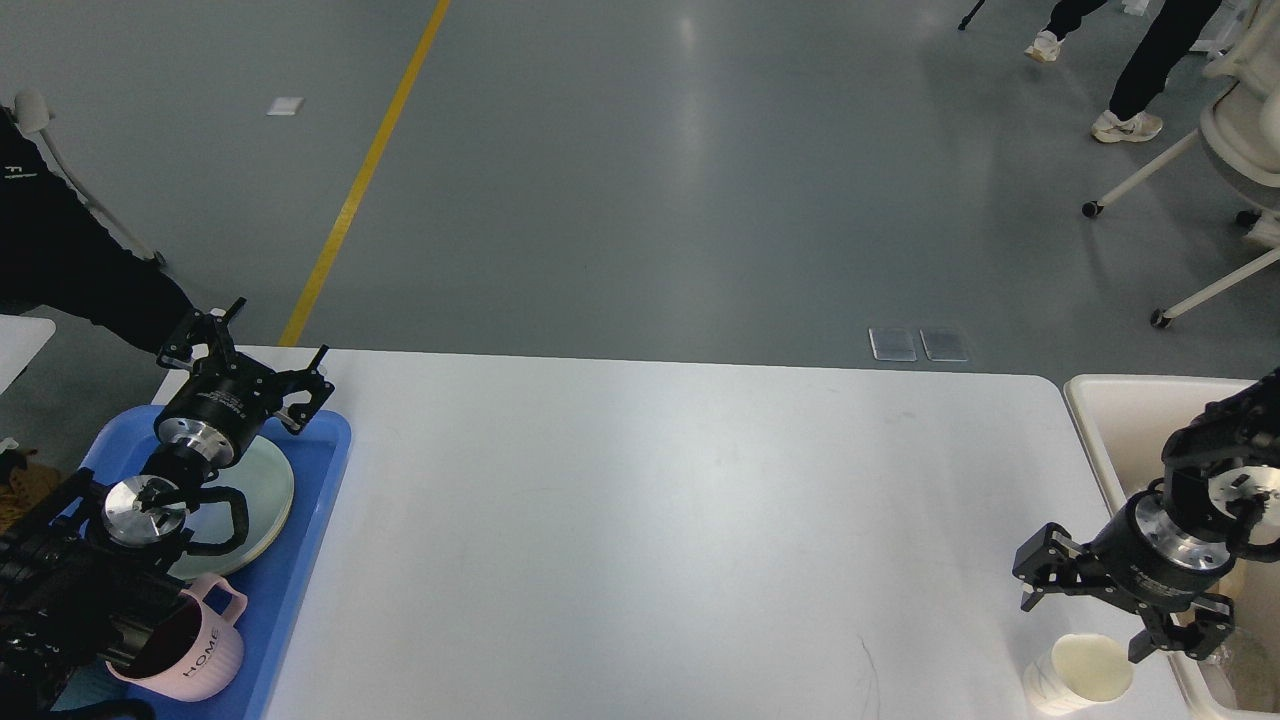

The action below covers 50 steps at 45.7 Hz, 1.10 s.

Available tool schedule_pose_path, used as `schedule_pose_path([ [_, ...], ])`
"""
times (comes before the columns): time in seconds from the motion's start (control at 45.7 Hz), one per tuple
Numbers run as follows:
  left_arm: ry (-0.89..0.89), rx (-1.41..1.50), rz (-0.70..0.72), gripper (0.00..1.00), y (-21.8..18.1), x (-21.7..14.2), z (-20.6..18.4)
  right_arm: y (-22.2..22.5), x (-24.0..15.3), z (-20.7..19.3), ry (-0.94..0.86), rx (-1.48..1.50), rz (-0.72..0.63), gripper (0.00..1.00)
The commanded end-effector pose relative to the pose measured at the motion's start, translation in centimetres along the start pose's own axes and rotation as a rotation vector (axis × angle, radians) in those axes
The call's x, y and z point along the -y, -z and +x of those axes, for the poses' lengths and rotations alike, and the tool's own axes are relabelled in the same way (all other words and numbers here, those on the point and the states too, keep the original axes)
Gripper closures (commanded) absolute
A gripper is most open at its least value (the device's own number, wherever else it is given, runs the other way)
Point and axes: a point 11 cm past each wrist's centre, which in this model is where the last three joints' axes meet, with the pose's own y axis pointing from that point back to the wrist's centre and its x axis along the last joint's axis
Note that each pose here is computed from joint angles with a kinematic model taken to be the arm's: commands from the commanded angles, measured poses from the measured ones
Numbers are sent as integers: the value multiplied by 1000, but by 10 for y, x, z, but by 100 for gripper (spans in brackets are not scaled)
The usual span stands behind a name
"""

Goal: Tidy desktop

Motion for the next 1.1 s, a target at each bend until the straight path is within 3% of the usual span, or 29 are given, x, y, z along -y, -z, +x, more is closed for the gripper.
schedule_pose_path([
  [0.0,0,1,0,3,0,0,0,-3,8,-2,9,2,-9,0],
  [0.591,0,1,0,3,0,0,0,6,9,-4,12,-9,9,0],
  [0.657,0,1,0,3,0,0,0,6,10,-2,-5,-9,8,8],
  [0.81,0,1,0,3,0,0,0,3,23,-7,-16,-11,-9,45],
  [1.073,0,1,0,3,0,0,0,6,31,-8,-45,-16,-13,45],
])
